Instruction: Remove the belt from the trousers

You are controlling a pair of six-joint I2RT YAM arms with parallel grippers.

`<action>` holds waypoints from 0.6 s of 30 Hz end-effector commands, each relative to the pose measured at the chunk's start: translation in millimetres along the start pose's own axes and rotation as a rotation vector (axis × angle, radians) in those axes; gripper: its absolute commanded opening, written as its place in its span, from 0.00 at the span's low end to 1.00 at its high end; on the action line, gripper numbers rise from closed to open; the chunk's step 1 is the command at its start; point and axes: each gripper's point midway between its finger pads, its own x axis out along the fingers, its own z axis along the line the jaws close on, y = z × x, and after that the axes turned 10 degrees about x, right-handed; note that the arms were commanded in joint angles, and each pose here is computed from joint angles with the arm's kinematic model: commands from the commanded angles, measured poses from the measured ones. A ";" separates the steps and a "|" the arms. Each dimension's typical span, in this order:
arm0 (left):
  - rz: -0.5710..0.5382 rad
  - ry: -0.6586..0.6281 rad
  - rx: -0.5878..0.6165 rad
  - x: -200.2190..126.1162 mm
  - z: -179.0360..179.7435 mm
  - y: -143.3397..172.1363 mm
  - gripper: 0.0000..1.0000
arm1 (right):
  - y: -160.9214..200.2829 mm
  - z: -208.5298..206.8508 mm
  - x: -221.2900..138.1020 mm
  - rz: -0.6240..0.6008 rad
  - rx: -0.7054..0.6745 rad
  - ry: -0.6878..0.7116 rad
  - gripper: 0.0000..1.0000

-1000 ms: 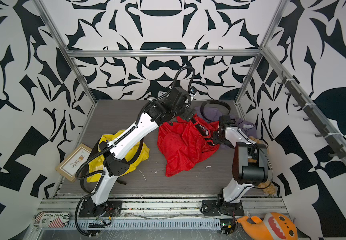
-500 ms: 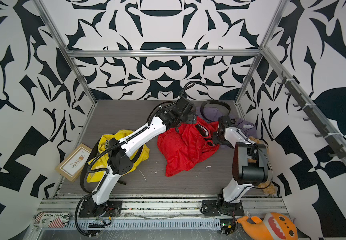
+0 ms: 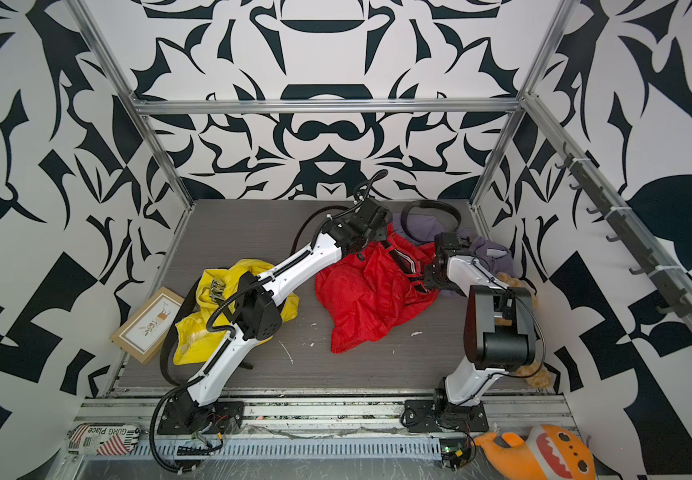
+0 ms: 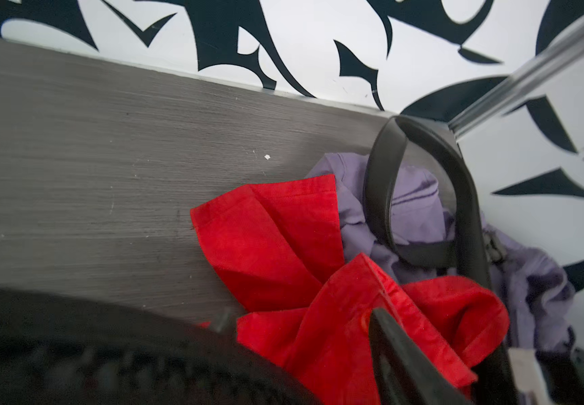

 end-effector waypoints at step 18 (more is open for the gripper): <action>-0.271 0.038 0.096 -125.3 27.6 -119.0 0.00 | 18.1 -9.9 10.1 0.055 -0.026 0.066 0.59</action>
